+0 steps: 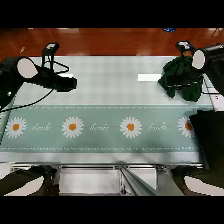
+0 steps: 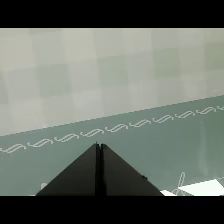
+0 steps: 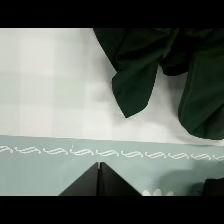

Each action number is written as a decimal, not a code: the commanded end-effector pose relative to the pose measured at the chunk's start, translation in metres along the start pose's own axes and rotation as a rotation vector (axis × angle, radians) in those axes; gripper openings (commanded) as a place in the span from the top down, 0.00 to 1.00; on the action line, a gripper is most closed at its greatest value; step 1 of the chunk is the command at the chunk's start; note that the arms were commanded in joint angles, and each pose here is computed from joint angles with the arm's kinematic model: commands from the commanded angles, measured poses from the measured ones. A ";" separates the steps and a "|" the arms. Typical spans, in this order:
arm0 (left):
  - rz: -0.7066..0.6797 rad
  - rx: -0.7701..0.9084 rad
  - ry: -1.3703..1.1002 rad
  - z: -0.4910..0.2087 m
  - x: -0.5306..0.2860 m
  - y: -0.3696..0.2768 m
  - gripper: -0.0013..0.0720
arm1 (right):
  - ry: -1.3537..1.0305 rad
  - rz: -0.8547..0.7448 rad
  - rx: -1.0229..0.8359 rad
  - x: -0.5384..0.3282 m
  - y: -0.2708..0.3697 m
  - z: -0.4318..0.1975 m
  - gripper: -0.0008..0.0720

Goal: Fold the shirts.

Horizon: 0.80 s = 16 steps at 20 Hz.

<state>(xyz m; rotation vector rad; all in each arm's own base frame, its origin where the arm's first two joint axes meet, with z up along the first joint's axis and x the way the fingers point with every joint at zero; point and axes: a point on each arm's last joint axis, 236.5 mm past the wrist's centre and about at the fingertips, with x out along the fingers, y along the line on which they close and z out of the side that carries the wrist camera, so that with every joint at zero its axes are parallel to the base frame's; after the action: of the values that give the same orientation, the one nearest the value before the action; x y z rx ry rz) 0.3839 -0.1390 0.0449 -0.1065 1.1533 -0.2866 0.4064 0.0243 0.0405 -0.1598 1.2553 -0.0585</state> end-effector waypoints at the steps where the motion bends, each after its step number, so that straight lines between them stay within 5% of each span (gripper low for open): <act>1: 0.000 0.000 0.001 0.000 0.000 0.000 0.96 | 0.000 0.001 -0.001 0.000 0.001 0.000 0.95; 16: 0.000 0.000 0.001 0.000 0.000 0.000 0.96 | -0.023 0.004 -0.001 0.000 0.001 0.006 0.96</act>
<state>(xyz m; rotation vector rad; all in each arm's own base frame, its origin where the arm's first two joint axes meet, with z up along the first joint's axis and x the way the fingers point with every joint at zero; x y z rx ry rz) 0.3839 -0.1389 0.0445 -0.1064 1.1541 -0.2860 0.4072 0.0246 0.0408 -0.1592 1.2520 -0.0576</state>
